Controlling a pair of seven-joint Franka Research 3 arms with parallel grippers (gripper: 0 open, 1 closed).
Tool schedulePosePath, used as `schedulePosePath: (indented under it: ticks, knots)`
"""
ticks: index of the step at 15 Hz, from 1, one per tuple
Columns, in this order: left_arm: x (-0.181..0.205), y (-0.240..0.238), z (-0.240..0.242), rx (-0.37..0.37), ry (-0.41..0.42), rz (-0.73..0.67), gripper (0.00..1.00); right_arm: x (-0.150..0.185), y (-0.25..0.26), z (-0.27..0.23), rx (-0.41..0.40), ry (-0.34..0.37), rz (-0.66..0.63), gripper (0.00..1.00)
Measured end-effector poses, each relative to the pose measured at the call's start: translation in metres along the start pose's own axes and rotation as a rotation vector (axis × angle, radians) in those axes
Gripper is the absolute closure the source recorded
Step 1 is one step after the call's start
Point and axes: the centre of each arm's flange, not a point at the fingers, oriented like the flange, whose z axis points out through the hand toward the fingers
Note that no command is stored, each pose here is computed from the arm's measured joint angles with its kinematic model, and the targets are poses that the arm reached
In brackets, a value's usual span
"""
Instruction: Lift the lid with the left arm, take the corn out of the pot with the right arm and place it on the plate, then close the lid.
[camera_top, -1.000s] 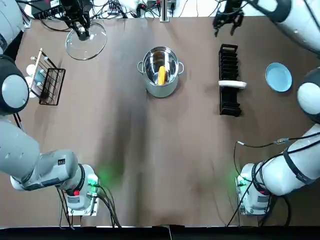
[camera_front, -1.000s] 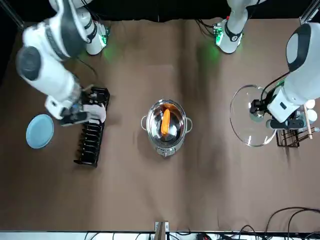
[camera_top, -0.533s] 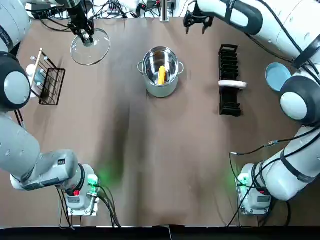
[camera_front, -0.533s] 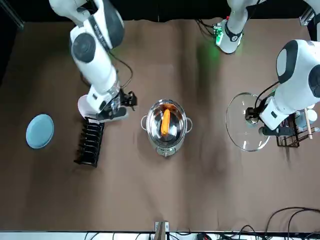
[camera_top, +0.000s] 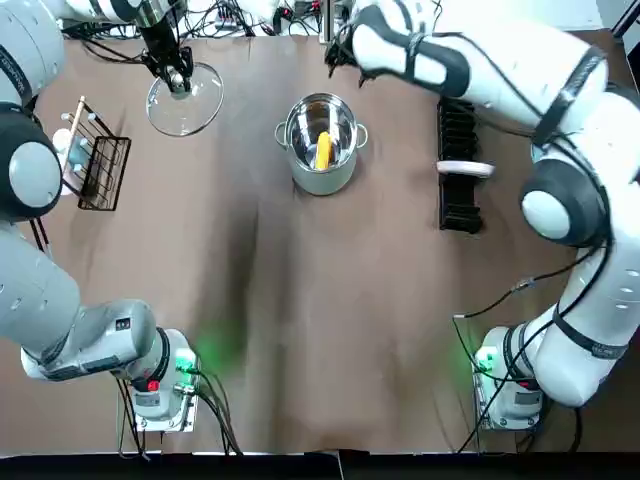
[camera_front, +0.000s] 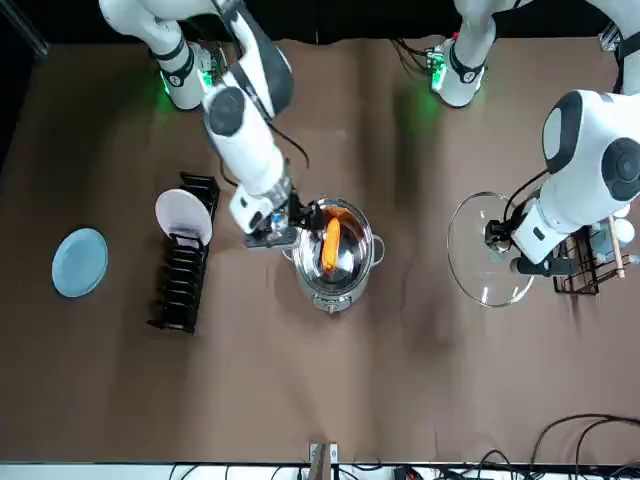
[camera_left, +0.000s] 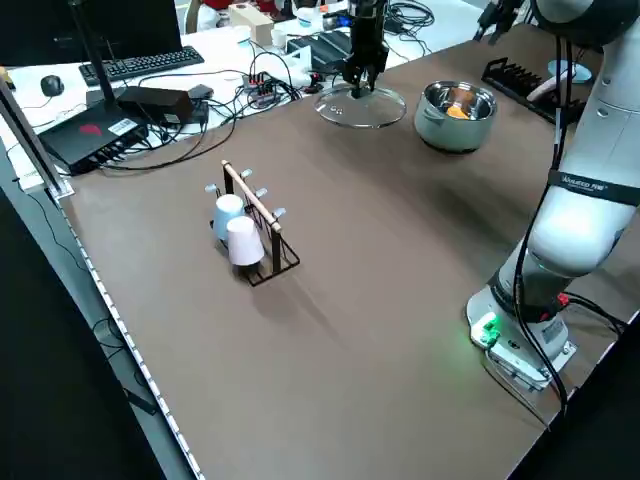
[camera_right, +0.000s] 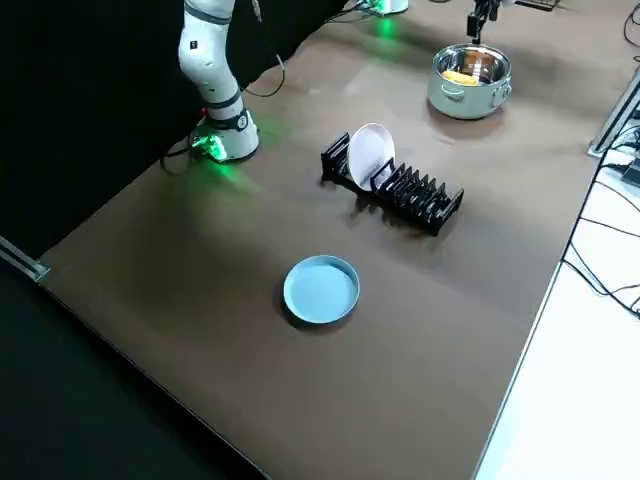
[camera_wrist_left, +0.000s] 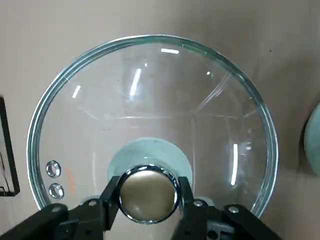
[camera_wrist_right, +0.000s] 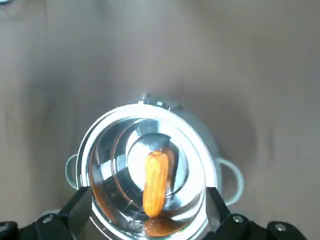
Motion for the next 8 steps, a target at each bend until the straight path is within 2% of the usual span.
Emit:
schedulePosePath:
  ticks: [3,6,8]
  knots:
    - [0.002,0.000,0.000,-0.002,0.018,0.000,0.49,-0.021,-0.021,0.041,-0.028,-0.036,0.071,0.03]
    - [0.001,0.000,0.004,-0.002,0.016,0.000,0.49,-0.038,-0.039,0.056,-0.036,-0.048,0.097,0.07]
    - [-0.001,0.000,0.011,-0.001,0.006,0.000,0.49,-0.046,-0.044,0.065,-0.049,-0.052,0.108,0.15]
